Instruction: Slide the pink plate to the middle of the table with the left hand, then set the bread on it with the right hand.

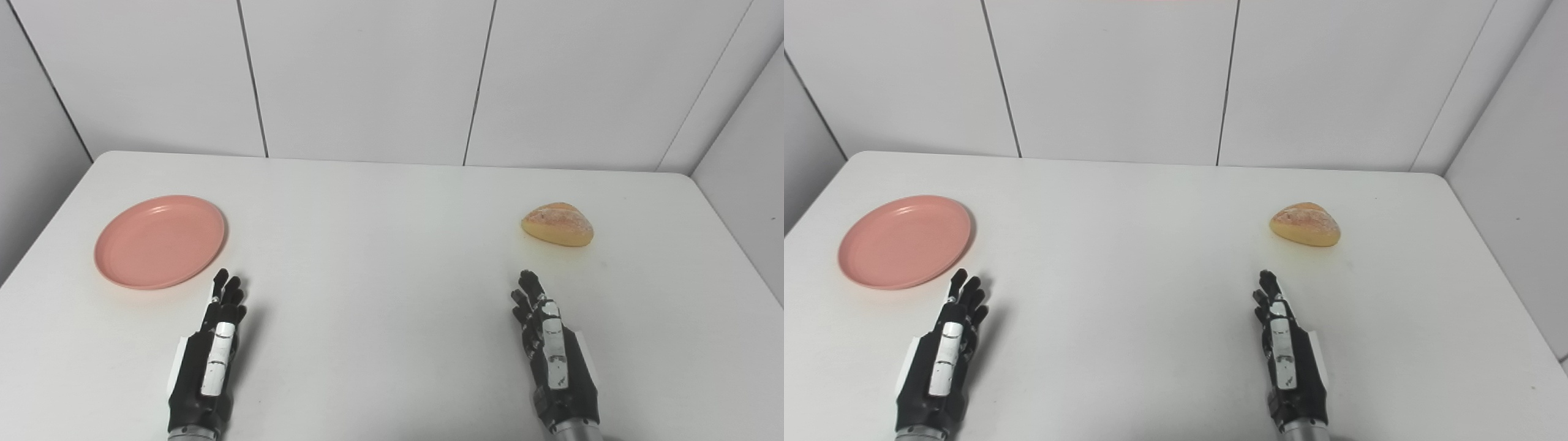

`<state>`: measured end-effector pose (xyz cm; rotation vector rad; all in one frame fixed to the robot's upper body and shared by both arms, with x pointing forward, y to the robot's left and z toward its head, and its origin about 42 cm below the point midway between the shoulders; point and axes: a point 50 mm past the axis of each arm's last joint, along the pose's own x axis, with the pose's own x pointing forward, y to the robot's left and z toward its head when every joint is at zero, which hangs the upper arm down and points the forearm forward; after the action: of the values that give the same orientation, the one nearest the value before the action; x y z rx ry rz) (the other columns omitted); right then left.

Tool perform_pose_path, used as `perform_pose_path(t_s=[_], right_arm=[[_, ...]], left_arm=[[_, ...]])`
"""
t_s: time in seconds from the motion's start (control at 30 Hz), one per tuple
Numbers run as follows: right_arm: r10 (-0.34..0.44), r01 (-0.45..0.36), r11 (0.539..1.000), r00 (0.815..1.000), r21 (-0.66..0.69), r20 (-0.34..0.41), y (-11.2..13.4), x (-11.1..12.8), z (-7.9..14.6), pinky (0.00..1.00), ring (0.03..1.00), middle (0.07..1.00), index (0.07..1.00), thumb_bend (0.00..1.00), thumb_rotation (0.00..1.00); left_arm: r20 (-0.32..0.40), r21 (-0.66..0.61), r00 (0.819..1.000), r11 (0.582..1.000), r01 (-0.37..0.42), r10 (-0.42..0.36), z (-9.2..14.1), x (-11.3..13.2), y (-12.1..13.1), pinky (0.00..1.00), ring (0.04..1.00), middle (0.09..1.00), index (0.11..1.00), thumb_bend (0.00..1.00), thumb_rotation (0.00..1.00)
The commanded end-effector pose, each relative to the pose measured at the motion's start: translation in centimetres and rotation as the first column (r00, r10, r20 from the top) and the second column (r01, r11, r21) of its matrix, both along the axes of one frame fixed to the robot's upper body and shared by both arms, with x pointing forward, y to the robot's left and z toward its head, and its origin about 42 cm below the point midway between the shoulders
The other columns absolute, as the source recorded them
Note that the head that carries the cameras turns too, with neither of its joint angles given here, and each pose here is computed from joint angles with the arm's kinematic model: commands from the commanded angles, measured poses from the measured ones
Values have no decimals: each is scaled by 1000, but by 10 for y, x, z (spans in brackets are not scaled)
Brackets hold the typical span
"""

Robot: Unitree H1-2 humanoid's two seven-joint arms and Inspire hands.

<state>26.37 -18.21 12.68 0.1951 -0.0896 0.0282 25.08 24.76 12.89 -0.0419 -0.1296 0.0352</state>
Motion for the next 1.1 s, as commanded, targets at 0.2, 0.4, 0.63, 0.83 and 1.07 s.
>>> perform_pose_path(t_s=[0.2, 0.4, 0.63, 0.83, 1.07], right_arm=[[13, -13, 1000, 999, 4, 48, 1, 2, 10, 1000, 952, 961, 926, 808, 984], [12, -12, 1000, 999, 4, 46, 1, 2, 10, 1000, 950, 959, 925, 810, 984], [12, -12, 1000, 999, 3, 47, 0, 2, 8, 1000, 944, 955, 924, 815, 981], [16, -16, 1000, 999, -2, 39, -7, 2, 1, 1000, 949, 963, 932, 822, 997], [19, -19, 1000, 999, 0, 30, -20, 2, -11, 1000, 957, 969, 943, 816, 991]], left_arm=[[28, -2, 1000, 1000, 13, -13, 7, 2, -3, 1000, 1000, 1000, 1000, 684, 885], [22, -3, 1000, 1000, 11, -11, 7, 1, -3, 1000, 1000, 1000, 1000, 672, 902], [20, -6, 1000, 1000, 9, -9, 4, 2, -2, 1000, 1000, 1000, 1000, 671, 889], [20, 3, 1000, 1000, 10, -10, -3, 2, -9, 1000, 1000, 1000, 1000, 695, 886], [20, 1, 1000, 1000, 9, -9, -17, 4, -21, 1000, 993, 995, 1000, 697, 884]])
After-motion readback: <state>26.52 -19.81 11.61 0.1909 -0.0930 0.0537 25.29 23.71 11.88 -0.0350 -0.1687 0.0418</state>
